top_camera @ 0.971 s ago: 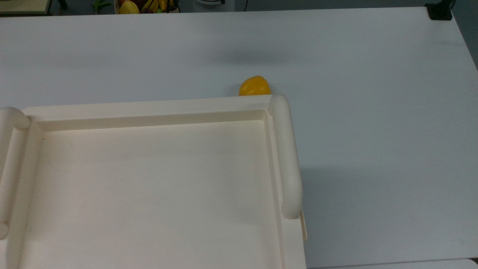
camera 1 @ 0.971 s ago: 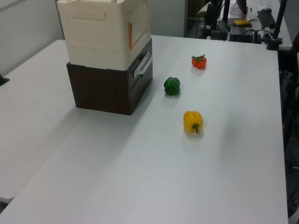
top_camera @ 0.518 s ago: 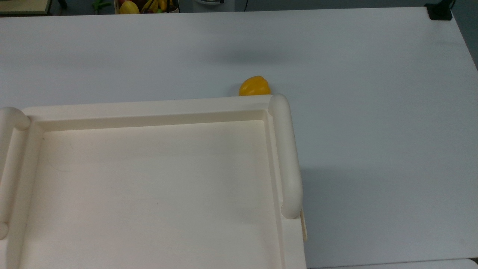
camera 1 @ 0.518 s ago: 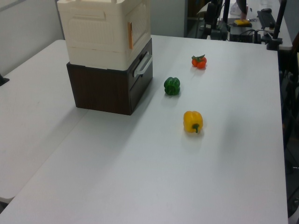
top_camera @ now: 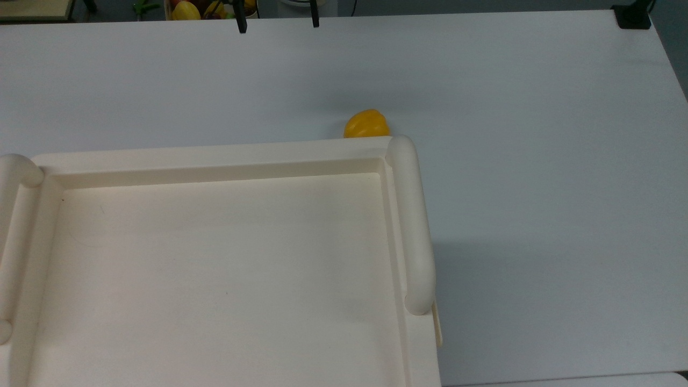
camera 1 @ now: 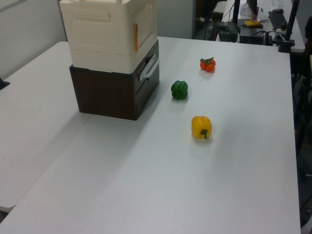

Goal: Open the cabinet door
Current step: 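Lower the open gripper toward the edge of the cabinet door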

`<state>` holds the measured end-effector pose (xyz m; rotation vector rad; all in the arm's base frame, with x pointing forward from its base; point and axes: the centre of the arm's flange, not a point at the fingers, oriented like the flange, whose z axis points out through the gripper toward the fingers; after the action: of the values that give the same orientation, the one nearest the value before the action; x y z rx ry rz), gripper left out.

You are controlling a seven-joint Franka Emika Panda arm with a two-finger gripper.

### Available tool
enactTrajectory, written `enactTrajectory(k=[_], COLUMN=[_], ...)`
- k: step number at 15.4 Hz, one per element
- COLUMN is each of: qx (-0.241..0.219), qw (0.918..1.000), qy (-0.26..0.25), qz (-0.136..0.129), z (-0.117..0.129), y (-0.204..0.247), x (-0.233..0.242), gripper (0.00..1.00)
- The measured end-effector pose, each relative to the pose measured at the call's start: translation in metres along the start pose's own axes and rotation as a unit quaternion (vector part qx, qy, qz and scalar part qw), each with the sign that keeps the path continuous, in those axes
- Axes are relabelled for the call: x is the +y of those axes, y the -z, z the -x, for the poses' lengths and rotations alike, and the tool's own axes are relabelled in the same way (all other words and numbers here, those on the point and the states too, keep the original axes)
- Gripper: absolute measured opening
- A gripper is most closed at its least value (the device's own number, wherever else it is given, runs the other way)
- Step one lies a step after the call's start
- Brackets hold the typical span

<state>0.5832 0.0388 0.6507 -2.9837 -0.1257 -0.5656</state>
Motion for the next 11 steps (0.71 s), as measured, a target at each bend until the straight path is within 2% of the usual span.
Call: enactTrajectory(k=[3,5,6,11], qx=[0.048,0.078,0.092,0.154], qw=[0.9988,0.9969,0.9956,0.9876], qy=[0.007,0.013,0.016,0.029], qz=[-0.001,-0.004,-0.006,-0.014], z=[-0.016,-0.026,-0.03,-0.049], y=[-0.011,-0.021,-0.026,-0.063], x=[-0.006,-0.014,-0.019,-0.039], gripper=[0.96,0.76,0.72,0.68])
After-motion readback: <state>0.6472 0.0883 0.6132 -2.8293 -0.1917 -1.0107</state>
